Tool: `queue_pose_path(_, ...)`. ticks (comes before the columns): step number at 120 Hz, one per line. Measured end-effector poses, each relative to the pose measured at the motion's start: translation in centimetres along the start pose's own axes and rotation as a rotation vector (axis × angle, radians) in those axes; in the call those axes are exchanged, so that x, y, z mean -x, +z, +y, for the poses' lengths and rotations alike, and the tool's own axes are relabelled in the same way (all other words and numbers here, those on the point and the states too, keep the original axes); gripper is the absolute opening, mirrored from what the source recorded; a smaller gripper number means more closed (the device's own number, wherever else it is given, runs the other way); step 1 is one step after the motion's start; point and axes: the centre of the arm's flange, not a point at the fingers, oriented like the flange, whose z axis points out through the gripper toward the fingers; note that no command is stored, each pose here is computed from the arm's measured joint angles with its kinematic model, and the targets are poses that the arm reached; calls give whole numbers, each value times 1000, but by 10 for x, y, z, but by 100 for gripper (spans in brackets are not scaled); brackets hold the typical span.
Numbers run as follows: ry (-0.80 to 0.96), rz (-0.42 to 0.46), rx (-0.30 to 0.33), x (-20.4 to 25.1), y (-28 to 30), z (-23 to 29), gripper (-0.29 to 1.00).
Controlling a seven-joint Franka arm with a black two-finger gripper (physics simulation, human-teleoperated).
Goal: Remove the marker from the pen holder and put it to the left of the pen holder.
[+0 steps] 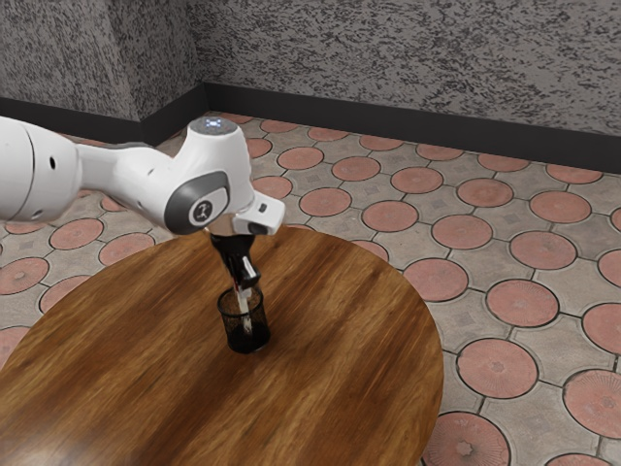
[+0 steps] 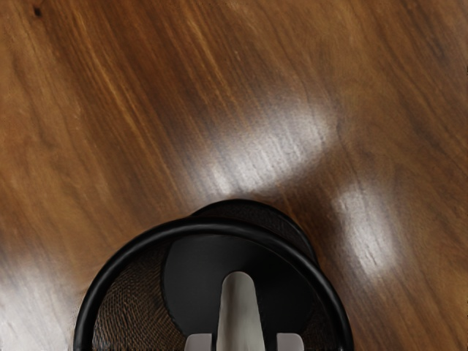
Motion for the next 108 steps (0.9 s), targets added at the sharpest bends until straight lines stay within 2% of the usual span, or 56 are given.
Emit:
queue_pose_path(33,-41,117,-49,21,-97,-16,-5)
queue_pose_path(49,-61,131,-86,36,-131,-33,-4)
queue_pose_path(64,-143,77,-98,57,-118,-79,-4)
queue_pose_path(85,-268,-7,-103,89,-69,-144,-6)
queue_pose_path(96,-250,8,-117,77,-52,-139,-6)
queue_pose_path(108,-204,65,-138,58,-38,-118,-7)
